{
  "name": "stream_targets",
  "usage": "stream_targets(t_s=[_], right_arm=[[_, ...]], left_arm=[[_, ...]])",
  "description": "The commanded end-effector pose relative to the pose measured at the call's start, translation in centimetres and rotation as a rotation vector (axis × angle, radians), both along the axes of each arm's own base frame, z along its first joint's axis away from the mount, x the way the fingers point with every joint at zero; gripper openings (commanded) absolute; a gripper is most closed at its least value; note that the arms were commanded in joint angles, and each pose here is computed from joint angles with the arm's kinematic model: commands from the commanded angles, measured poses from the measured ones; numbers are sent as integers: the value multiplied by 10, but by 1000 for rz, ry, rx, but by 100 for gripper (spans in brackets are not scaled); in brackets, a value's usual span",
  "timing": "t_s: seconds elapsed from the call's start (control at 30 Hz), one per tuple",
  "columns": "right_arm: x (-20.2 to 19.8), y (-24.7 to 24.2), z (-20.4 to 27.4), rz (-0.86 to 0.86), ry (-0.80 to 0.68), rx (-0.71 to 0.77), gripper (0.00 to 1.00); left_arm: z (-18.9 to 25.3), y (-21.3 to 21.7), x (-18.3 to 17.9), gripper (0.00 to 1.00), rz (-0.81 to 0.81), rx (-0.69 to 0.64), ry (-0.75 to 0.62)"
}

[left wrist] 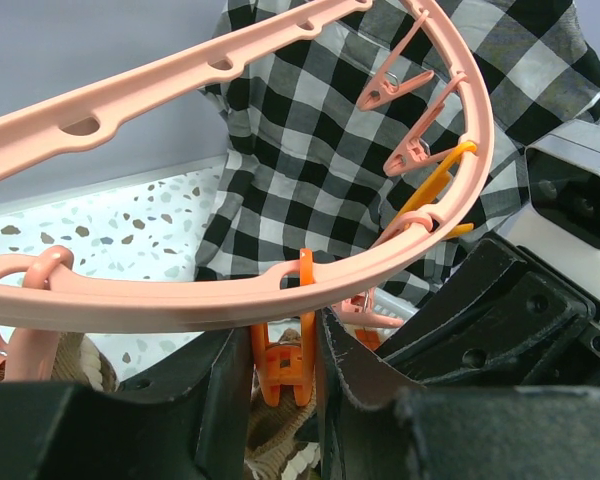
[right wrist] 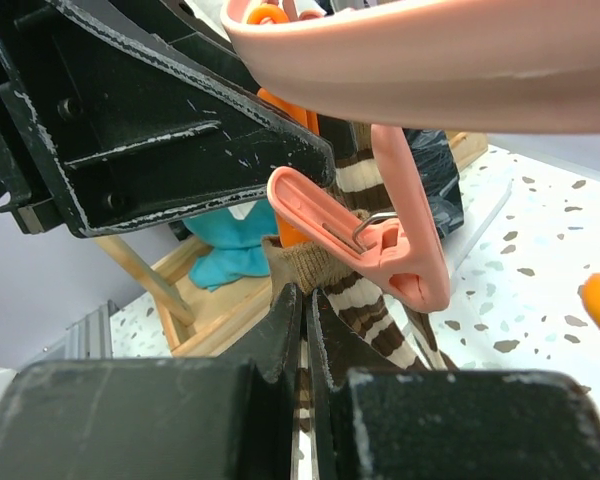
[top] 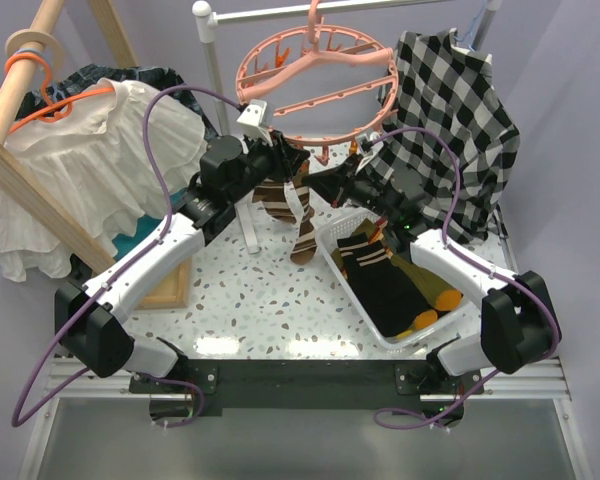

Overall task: Clip the socks to the hanger
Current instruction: Clamp the sock onto the hanger.

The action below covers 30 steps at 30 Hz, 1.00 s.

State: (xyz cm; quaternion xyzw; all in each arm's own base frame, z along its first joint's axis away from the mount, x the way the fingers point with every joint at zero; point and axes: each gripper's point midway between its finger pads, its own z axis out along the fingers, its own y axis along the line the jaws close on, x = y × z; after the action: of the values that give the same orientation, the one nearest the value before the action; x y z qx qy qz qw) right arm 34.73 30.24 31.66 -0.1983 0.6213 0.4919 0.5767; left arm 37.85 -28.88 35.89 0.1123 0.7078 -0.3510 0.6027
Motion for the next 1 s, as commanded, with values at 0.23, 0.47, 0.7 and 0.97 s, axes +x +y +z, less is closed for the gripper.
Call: stream_targets(t_s=[0.23,0.47,0.7,0.97], right_arm=[[-10,-7,47,15,-124,78,0],[2,-19,47,-35,-118,86,0],[4,-19,53,-25,-137,86,0],[0,-18,57,0,-132,104,0]], left_arm=[[7,1,1,6,2,-21,-23],[10,-1,-4,6,-18,-30,-22],[10,-2,-5,8,-25,-36,-15],[10,1,-2,9,-1,-48,0]])
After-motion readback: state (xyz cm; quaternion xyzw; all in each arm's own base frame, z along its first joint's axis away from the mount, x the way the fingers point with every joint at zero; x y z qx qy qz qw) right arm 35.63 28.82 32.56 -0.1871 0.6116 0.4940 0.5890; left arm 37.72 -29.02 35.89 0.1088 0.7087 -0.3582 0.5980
